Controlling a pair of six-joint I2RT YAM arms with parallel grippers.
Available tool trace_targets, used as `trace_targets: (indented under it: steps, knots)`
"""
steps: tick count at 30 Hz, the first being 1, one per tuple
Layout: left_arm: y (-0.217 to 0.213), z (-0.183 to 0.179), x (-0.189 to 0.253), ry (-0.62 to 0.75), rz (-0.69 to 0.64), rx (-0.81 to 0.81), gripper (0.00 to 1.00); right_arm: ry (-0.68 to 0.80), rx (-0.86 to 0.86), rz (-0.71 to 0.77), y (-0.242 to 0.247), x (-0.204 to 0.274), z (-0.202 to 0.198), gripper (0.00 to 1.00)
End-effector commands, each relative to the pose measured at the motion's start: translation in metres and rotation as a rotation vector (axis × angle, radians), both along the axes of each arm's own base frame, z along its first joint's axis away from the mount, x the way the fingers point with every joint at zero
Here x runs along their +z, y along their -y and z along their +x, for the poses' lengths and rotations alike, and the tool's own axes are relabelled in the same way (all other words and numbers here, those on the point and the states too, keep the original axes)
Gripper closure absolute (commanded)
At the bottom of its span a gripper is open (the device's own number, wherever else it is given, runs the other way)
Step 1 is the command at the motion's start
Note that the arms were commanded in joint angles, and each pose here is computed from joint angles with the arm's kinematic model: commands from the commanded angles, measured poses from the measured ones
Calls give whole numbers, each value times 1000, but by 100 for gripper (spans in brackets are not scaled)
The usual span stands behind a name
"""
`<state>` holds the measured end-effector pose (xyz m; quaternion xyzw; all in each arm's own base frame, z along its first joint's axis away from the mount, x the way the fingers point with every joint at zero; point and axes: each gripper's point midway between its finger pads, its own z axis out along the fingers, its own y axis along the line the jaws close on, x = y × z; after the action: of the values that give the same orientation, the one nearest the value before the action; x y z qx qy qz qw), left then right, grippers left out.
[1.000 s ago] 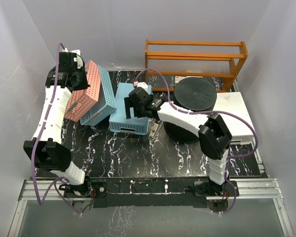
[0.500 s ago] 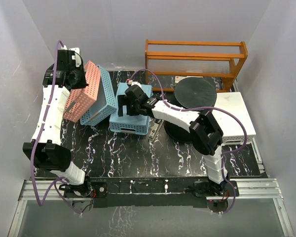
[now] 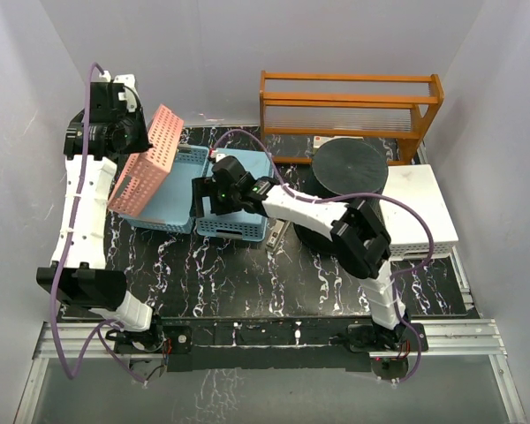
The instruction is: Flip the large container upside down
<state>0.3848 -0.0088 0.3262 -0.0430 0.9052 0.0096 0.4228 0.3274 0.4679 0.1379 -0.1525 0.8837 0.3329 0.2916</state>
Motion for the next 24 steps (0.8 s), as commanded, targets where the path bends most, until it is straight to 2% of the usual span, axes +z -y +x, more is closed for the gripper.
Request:
trace_targets:
  steps: [1,7,11,15,18,20,24]
  knots:
    - [0,-15,39,99,-9,-3,100,14,126,152,-53,26,-12,11]
    - [-8,-23,50,122,11,36,100,-68,274,219,-110,16,-46,12]
    - [-12,-28,66,172,16,55,100,6,269,208,-103,45,-46,13]
    - [-8,-32,85,232,-15,47,100,179,161,155,-60,97,-32,10]
    - [3,-35,99,281,-64,9,100,252,14,56,-7,109,-13,8]
    - [10,-38,109,311,-97,-16,100,261,-99,0,36,110,3,7]
    - [22,-39,117,342,-152,-62,100,178,-280,-90,112,72,36,7]
